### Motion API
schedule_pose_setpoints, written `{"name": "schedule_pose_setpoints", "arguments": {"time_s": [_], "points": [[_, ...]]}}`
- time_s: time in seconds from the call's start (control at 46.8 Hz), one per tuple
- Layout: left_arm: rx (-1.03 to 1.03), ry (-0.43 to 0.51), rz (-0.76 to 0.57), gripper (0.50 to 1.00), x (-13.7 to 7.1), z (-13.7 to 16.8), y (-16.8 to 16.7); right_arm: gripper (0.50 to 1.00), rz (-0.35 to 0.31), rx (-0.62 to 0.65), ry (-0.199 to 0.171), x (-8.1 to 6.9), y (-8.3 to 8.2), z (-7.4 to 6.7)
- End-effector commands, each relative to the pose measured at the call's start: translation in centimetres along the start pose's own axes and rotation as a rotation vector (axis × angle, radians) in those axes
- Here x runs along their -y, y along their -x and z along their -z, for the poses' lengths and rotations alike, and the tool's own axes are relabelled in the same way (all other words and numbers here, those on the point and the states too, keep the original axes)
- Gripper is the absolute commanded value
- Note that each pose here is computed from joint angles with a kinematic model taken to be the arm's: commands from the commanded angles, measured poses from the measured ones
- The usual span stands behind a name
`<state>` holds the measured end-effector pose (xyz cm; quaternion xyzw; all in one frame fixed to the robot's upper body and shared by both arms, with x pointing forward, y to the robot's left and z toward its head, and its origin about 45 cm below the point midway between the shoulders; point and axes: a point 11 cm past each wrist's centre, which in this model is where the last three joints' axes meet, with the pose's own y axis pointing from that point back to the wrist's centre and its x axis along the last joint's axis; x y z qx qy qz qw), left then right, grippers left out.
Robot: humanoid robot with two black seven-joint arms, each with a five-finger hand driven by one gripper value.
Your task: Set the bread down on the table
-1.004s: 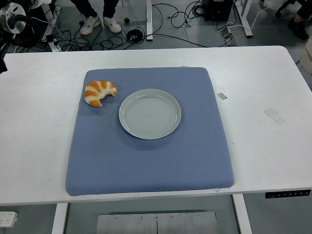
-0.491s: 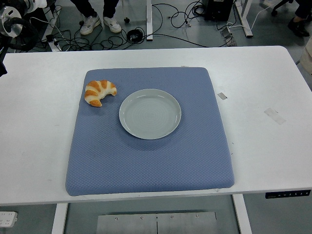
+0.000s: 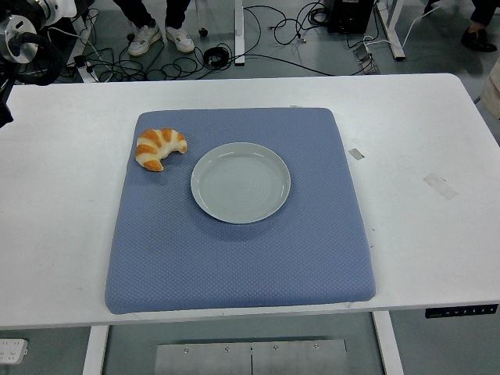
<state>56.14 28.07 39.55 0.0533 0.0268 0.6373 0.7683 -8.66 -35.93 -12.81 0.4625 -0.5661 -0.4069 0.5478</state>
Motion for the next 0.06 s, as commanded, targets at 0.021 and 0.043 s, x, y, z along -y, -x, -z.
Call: {"name": "schedule_pose_setpoints", "arguments": {"time_s": [0.021, 0.043], "points": [[0.000, -0.002, -0.001, 0.942, -0.01, 0.13, -0.03, 1.000, -0.002, 0.001, 0.007, -0.08, -0.05, -0.43], [0.000, -0.002, -0.001, 0.942, -0.01, 0.13, -0.03, 1.000, -0.002, 0.003, 0.007, -0.08, -0.05, -0.43]]}}
